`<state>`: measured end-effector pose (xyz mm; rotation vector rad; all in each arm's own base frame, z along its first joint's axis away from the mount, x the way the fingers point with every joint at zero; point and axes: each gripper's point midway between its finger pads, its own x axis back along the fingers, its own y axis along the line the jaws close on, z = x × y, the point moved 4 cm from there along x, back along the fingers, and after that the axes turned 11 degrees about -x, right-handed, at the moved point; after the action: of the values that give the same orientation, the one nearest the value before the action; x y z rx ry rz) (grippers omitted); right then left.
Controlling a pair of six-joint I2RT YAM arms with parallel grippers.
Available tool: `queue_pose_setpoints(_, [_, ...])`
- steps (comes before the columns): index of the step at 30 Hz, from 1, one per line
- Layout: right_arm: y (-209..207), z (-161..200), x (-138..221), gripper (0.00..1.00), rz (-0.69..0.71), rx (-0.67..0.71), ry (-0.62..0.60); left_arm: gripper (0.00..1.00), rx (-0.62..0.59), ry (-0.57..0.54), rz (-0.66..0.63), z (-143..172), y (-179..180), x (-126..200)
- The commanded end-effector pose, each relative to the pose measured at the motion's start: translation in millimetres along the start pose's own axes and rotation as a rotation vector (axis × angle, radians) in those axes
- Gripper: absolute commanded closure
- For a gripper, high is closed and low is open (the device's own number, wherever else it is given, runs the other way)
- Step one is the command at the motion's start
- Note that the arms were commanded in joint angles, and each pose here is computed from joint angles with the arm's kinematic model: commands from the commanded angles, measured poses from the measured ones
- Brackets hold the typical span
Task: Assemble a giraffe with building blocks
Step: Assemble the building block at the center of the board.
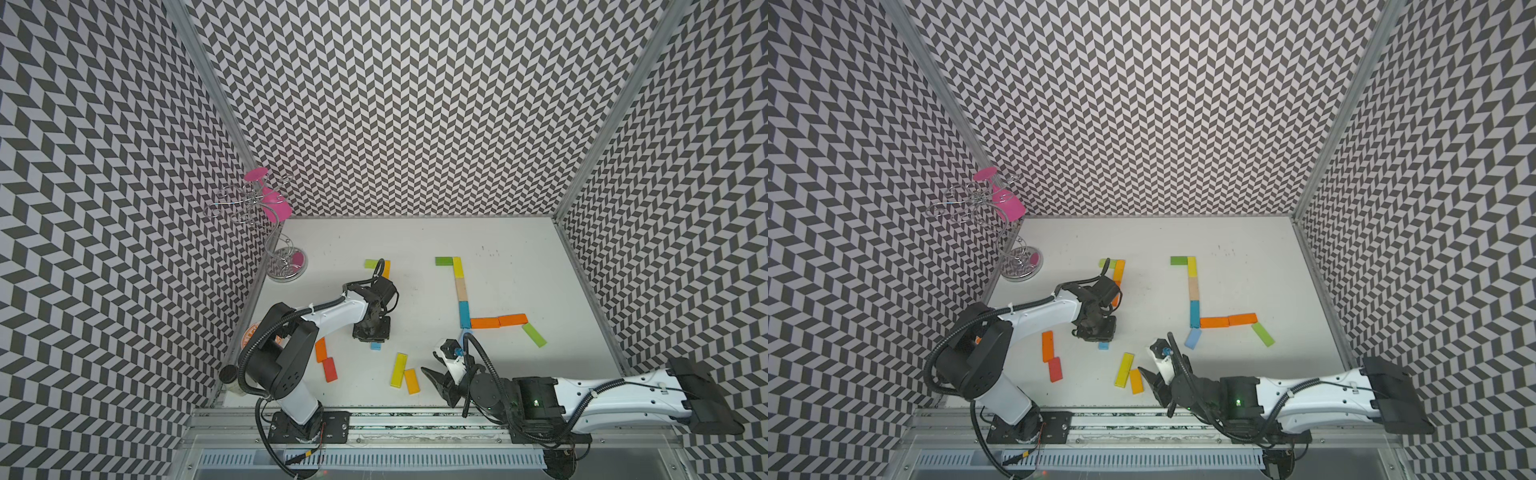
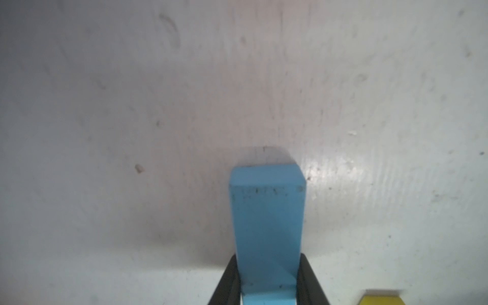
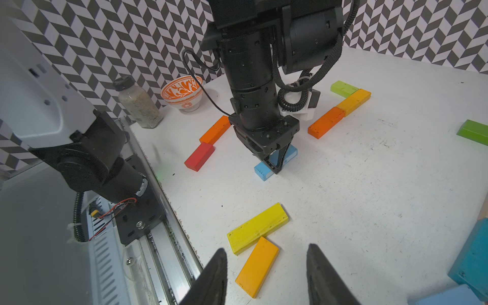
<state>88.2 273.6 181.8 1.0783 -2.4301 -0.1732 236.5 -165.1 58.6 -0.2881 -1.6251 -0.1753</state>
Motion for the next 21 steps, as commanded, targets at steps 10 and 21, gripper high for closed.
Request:
queue_pose_setpoints(10, [9.4,-25.7,-7.7,0.53,-0.007,-0.036,-0.036,0.40,-0.025,-0.057,-0.031,-26.5,9.6,5.0])
queue_pose_setpoints(21, [18.9,-32.6,-17.1,0.53,-0.013,-0.014,-0.023,0.63,-0.040,-0.047,-0.028,-31.6,7.2,-0.7])
